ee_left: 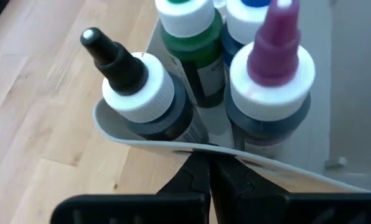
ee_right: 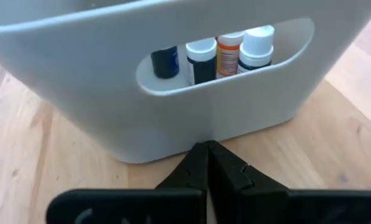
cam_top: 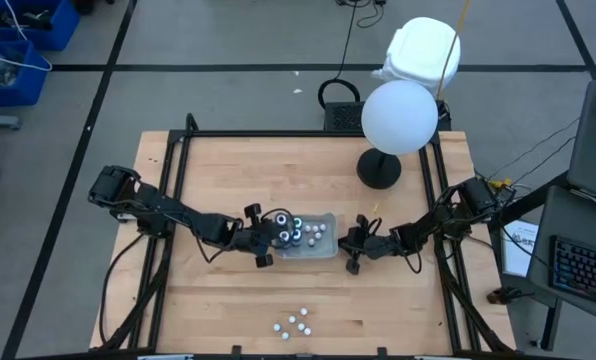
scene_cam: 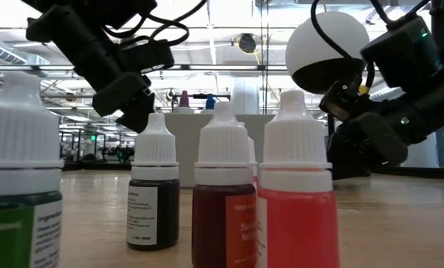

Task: Pick & Place food coloring
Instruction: Adjust the gray bin to the center of the table, then put the small orange food coloring bottle into the gray bin

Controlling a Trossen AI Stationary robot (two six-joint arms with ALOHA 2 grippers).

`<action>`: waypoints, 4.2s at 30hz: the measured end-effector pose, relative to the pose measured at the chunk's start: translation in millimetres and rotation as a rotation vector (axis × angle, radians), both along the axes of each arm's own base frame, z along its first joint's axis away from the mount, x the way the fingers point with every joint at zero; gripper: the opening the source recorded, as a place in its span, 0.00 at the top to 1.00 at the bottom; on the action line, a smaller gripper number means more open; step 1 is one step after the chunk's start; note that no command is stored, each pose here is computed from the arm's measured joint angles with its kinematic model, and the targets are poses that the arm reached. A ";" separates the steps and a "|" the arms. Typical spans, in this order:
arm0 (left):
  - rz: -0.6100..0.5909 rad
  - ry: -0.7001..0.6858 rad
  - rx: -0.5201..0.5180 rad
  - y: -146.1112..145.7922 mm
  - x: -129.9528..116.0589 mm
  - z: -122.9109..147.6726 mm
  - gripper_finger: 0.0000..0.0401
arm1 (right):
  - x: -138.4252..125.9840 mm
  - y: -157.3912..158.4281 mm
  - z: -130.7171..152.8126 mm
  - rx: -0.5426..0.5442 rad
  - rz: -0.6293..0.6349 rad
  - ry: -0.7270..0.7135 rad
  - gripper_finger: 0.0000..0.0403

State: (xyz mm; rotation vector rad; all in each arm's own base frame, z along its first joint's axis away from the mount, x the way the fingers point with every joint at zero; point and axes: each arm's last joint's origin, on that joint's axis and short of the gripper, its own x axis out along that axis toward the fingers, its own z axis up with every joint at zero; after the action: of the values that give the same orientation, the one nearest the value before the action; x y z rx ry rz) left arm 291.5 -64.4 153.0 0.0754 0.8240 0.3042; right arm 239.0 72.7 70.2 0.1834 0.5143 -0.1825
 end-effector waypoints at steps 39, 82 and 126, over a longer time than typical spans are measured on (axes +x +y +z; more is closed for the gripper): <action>-0.426 -0.168 0.241 -74.4 -63.3 25.8 0.95 | -1.0 90.2 118.6 -0.127 0.463 0.130 1.00; -0.373 -0.627 -0.082 19.1 -132.1 8.2 0.92 | 153.1 134.7 125.9 -0.209 0.820 0.353 0.59; -0.361 -0.609 -0.085 19.5 -132.3 6.5 0.92 | 142.2 133.6 76.8 -0.179 0.841 0.270 0.62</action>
State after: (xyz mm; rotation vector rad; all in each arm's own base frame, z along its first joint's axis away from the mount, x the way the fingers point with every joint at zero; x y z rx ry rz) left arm 159.1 -45.0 159.4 0.0461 0.2085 -0.0549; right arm 381.2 206.3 147.1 -0.2433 0.7986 0.5742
